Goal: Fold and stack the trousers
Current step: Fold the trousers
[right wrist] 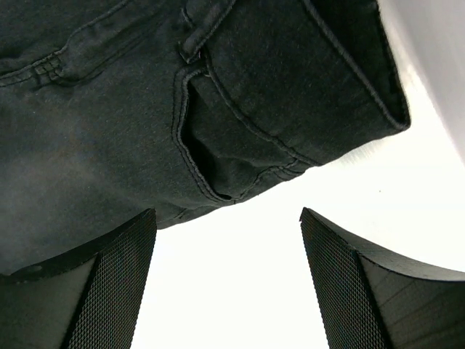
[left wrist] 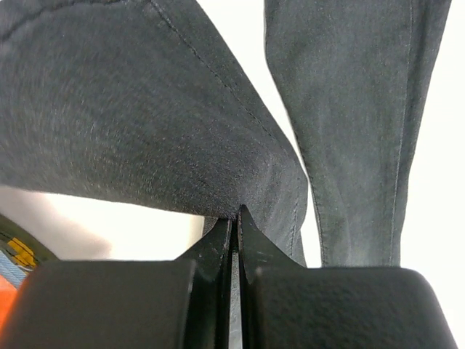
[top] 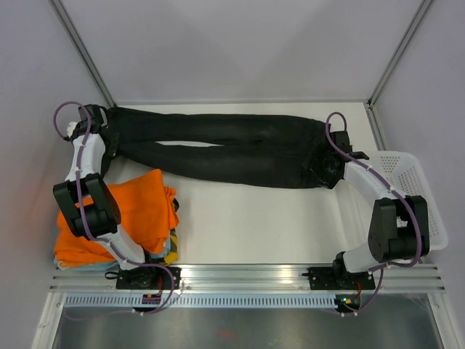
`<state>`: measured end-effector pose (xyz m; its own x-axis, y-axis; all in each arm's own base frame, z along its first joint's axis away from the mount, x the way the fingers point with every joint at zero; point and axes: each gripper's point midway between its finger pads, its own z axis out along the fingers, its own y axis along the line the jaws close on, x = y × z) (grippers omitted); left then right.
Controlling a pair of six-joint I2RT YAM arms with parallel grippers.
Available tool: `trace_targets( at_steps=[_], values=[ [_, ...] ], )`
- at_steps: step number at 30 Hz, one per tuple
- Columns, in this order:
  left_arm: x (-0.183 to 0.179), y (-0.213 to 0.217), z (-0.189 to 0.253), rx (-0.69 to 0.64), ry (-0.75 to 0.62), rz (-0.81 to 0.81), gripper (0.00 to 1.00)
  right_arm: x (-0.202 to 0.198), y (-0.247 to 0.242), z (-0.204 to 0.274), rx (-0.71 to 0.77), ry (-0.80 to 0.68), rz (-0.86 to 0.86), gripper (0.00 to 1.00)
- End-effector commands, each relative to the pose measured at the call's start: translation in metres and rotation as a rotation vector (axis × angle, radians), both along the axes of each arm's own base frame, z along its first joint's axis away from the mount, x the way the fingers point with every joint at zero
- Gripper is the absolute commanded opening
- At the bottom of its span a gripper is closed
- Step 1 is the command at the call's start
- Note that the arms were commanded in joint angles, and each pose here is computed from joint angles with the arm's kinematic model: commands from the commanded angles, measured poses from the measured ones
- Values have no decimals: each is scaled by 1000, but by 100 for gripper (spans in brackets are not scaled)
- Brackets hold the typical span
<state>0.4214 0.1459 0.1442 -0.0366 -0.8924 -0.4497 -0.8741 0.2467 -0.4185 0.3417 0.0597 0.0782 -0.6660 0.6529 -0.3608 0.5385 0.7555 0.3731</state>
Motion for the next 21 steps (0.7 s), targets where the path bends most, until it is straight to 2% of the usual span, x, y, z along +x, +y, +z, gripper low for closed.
trace_targets(
  at_steps=[1,5,13,17,21],
  values=[
    [-2,5,16,41,-26,-29,2,6,11,-6,34,-9,-63,87],
    [-7,4,12,45,-13,-32,2,-5,21,-23,26,54,-60,87],
    [-11,4,9,57,2,-42,2,-8,6,-53,-59,96,-95,83],
    [-15,7,10,81,16,-45,2,-2,5,-64,-66,95,-108,71],
    [-21,10,3,101,43,-42,2,1,1,-75,-89,112,-121,52]
  ],
)
